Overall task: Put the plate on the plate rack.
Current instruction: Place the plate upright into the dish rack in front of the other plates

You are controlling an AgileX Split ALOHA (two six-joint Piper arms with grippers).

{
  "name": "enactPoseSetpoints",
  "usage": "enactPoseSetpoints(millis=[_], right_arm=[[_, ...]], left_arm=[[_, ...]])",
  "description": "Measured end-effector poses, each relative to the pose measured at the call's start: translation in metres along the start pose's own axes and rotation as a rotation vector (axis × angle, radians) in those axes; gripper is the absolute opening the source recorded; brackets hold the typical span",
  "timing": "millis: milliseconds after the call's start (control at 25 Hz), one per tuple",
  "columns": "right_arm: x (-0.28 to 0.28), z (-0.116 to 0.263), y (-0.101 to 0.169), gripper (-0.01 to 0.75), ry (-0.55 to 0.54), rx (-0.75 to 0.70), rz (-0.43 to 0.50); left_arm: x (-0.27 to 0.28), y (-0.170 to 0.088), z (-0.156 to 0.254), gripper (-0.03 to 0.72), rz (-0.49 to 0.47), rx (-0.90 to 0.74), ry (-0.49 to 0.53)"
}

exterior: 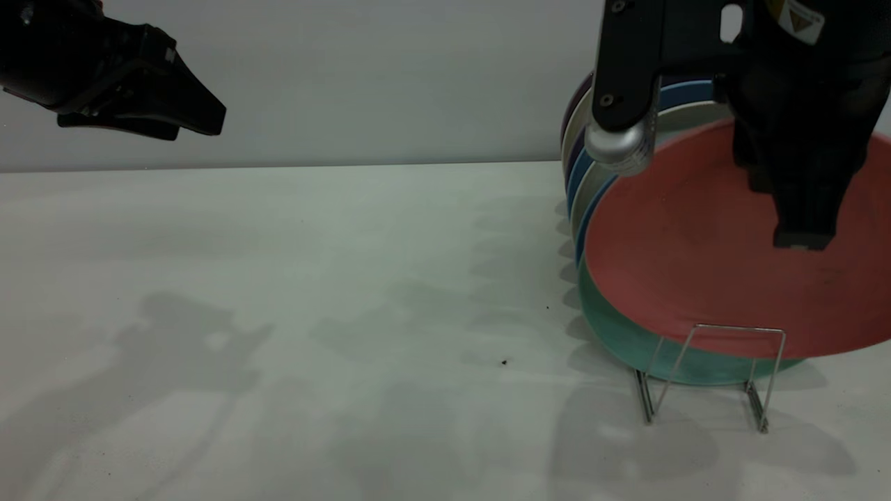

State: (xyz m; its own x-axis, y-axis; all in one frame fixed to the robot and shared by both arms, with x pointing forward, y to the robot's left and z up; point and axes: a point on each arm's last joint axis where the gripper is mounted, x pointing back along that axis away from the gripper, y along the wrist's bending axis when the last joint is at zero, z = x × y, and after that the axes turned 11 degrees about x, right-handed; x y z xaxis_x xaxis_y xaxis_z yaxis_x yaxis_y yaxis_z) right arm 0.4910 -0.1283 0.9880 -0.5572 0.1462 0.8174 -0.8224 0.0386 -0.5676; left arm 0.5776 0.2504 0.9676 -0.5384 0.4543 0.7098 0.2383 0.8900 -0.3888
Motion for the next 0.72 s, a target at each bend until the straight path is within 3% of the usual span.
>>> enactPoseSetpoints(millis=[720], right_arm=[[-0.036,-0.015,0.013,0.126,-0.012,0.011,-0.056]], left_arm=[[0.000,0.000,0.000,0.497,0.004,0.000,0.003]])
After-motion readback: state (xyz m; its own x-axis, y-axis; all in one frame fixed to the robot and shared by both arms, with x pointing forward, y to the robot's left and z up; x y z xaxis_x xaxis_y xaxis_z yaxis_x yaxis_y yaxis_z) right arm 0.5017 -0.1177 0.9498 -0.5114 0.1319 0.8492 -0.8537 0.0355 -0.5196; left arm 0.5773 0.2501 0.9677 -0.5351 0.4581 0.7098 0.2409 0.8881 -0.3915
